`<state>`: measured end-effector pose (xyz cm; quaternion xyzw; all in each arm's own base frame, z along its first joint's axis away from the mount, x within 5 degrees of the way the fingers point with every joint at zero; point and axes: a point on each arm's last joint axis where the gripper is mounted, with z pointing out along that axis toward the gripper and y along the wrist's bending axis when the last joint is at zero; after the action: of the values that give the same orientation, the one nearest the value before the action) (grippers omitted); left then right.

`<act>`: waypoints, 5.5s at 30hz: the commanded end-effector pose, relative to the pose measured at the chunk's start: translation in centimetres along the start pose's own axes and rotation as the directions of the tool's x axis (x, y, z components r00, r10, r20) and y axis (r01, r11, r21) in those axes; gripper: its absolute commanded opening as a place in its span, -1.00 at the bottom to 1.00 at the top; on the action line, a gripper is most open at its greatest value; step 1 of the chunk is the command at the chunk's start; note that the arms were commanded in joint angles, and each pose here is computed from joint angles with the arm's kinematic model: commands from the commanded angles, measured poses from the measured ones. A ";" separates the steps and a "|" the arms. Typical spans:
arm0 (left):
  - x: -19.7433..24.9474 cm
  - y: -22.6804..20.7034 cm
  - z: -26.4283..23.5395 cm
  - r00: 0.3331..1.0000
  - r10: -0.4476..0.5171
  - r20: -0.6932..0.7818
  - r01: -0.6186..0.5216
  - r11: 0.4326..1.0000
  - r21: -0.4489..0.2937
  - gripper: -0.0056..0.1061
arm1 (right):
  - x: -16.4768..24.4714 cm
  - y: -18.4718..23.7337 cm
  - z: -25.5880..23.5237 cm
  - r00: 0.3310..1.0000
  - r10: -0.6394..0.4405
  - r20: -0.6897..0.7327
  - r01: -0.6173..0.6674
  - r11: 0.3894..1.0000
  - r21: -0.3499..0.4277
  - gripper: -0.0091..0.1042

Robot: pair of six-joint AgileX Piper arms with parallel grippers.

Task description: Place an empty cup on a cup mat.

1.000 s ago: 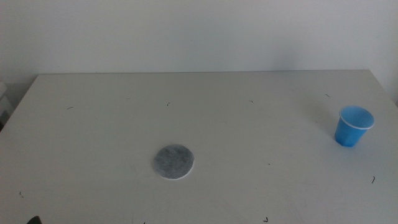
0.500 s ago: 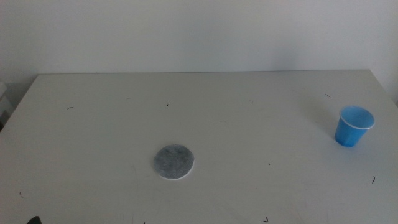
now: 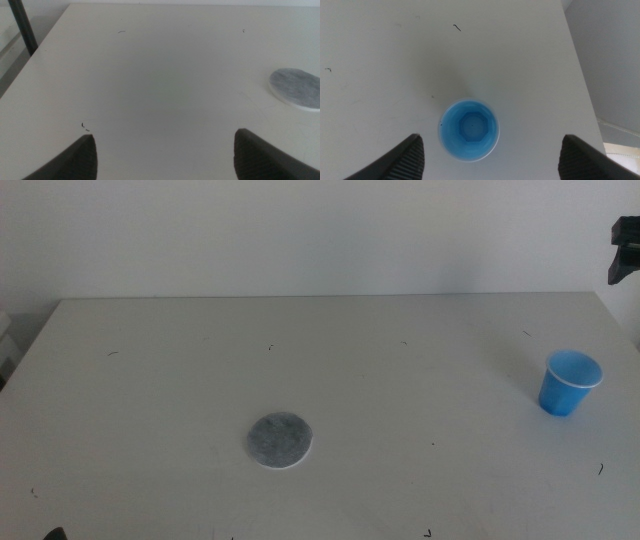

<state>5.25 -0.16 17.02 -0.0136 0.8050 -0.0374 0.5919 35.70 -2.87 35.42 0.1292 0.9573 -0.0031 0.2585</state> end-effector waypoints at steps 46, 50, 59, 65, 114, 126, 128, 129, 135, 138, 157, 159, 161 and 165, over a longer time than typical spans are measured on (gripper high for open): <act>-0.8 -0.1 -0.1 0.997 -0.011 0.081 0.011 1.000 0.011 0.98 | -0.1 -1.0 14.9 0.963 0.008 -0.271 -0.001 1.000 0.027 -0.86; -0.8 -0.1 -0.1 0.997 -0.011 0.081 0.011 1.000 0.011 0.98 | -0.4 -0.5 13.6 0.970 -0.003 -0.241 0.007 1.000 0.017 -0.86; -0.8 -0.1 -0.1 0.997 -0.011 0.081 0.011 1.000 0.011 0.98 | -0.7 5.1 7.5 0.982 -0.096 -0.165 0.077 0.990 -0.120 -0.86; -0.8 -0.1 -0.1 0.997 -0.011 0.081 0.011 1.000 0.011 0.98 | 0.1 12.1 4.1 0.974 -0.198 -0.112 0.169 0.959 -0.229 -0.86; -0.8 -0.1 -0.1 0.997 -0.011 0.081 0.011 1.000 0.011 0.98 | 13.3 34.0 7.9 0.860 -0.490 -0.141 0.402 0.822 -0.404 -0.79; -0.8 -0.1 -0.1 0.997 -0.011 0.081 0.011 1.000 0.011 0.98 | 13.0 33.9 7.2 0.865 -0.485 -0.126 0.400 0.819 -0.412 0.16; -0.8 -0.1 -0.1 0.997 -0.011 0.081 0.011 1.000 0.011 0.98 | 12.6 33.8 6.3 0.870 -0.482 -0.106 0.402 0.816 -0.415 0.29; -0.8 -0.1 -0.1 0.997 -0.011 0.081 0.011 1.000 0.011 0.98 | 12.3 33.6 5.7 0.874 -0.477 -0.088 0.403 0.816 -0.415 0.35; -0.8 -0.1 -0.1 0.997 -0.011 0.081 0.011 1.000 0.011 0.98 | 8.7 31.1 0.7 0.912 -0.407 0.044 0.385 0.818 -0.428 0.43; -0.8 -0.1 -0.1 0.997 -0.011 0.081 0.011 1.000 0.011 0.98 | 6.9 28.9 -1.9 0.914 -0.395 0.090 0.395 0.821 -0.412 0.43; -0.8 -0.1 -0.1 0.997 -0.011 0.081 0.011 1.000 0.011 0.98 | 6.0 6.4 -11.2 0.935 -0.046 0.352 0.150 0.950 -0.275 0.44; -0.8 -0.1 -0.1 0.997 -0.011 0.081 0.011 1.000 0.011 0.98 | 7.2 4.1 -11.9 0.926 -0.020 0.376 0.121 0.962 -0.247 0.46; -0.8 -0.1 -0.1 0.997 -0.011 0.081 0.011 1.000 0.011 0.98 | 8.8 2.2 -12.8 0.917 -0.007 0.398 0.103 0.970 -0.221 0.49; -0.8 -0.1 -0.1 0.997 -0.011 0.081 0.011 1.000 0.011 0.98 | 12.2 -0.4 -13.9 0.894 -0.062 0.443 0.136 0.981 -0.137 0.50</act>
<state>5.25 -0.16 17.02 -0.0136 0.8050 -0.0374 0.5919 20.15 1.40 40.17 0.0703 0.9013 0.0540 0.4241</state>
